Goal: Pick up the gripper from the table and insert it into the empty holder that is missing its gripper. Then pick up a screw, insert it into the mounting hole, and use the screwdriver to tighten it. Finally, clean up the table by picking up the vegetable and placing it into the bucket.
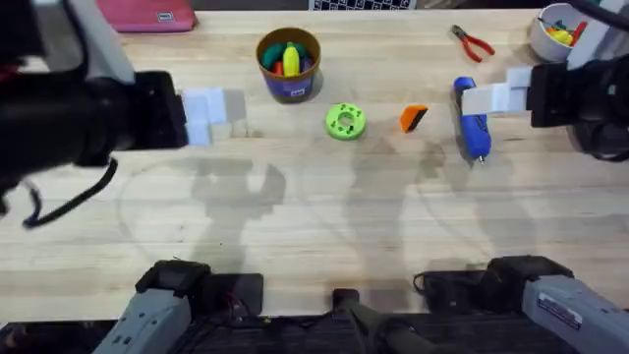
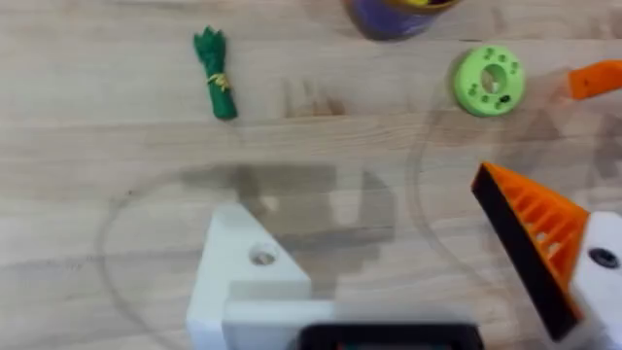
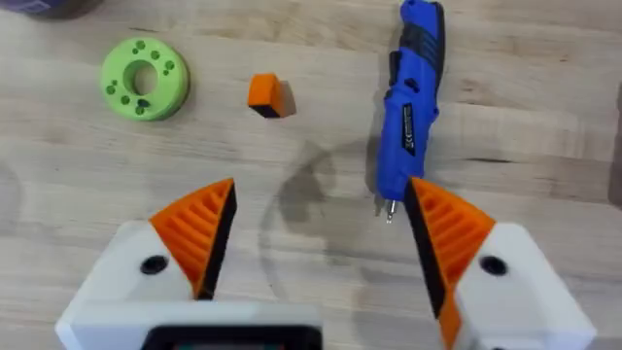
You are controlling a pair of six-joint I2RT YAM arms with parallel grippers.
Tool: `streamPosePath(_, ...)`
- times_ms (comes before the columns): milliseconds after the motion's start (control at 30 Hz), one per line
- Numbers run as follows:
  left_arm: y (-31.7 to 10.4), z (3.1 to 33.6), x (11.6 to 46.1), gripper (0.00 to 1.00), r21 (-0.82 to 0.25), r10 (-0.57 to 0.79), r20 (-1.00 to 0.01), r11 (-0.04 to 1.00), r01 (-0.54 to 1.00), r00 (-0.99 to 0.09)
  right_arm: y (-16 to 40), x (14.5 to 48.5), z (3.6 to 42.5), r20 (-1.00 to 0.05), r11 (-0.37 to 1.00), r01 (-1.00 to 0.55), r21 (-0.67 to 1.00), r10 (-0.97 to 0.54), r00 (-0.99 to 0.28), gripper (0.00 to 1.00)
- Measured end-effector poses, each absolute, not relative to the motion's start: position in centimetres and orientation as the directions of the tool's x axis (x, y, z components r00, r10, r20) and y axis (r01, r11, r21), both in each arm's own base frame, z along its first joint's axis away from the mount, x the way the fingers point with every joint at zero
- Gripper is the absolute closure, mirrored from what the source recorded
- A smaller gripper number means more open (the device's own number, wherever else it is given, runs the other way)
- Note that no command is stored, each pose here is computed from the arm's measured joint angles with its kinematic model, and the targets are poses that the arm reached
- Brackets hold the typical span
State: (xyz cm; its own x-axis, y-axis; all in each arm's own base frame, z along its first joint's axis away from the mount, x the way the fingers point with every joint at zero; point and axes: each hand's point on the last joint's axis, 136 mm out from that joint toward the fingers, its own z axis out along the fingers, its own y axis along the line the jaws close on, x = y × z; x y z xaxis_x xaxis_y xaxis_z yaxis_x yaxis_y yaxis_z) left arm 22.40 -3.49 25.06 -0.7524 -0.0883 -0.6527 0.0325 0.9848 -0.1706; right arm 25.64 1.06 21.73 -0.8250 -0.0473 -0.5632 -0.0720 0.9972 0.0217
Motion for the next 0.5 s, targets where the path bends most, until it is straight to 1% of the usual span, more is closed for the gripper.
streamPosePath(133, -4.1, 26.4, 21.2, 0.013, -0.166, -0.05, -0.701, 0.982, 0.094, -0.711, 1.1, 25.6, 21.7, -0.563, 0.997, -0.072, 0.022, -0.047, -0.825, 0.008)
streamPosePath(167, -3.9, 25.1, 19.3, 0.014, -0.161, -0.037, -0.644, 0.983, 0.088, -0.765, 1.1, 25.6, 21.7, -0.563, 0.997, -0.072, 0.022, -0.047, -0.825, 0.008)
streamPosePath(200, -3.8, 24.2, 18.3, 0.014, -0.16, -0.032, -0.603, 0.984, 0.082, -0.797, 1.1, 25.6, 21.7, -0.563, 0.997, -0.072, 0.022, -0.047, -0.825, 0.008)
streamPosePath(233, -3.8, 23.7, 17.7, 0.013, -0.16, -0.03, -0.576, 0.984, 0.077, -0.817, 1.1, 25.6, 21.7, -0.563, 0.997, -0.072, 0.022, -0.047, -0.825, 0.008)
streamPosePath(267, -3.8, 23.6, 17.6, 0.013, -0.16, -0.029, -0.572, 0.984, 0.077, -0.82, 1.1, 25.6, 21.7, -0.563, 0.997, -0.072, 0.022, -0.047, -0.825, 0.007)
streamPosePath(333, -3.9, 24.1, 18.3, 0.016, -0.155, -0.023, -0.602, 0.984, 0.089, -0.798, 1.1, 25.6, 21.7, -0.563, 0.997, -0.072, 0.022, -0.047, -0.825, 0.007)
streamPosePath(400, -4.0, 25.2, 19.8, 0.014, -0.133, 0.006, -0.666, 0.983, 0.127, -0.746, 1.1, 25.6, 21.7, -0.563, 0.997, -0.072, 0.022, -0.047, -0.825, 0.007)
streamPosePath(500, -4.3, 25.8, 21.8, 0.016, -0.054, 0.103, -0.739, 0.976, 0.211, -0.666, 1.1, 25.6, 21.7, -0.563, 0.997, -0.072, 0.022, -0.047, -0.825, 0.007)
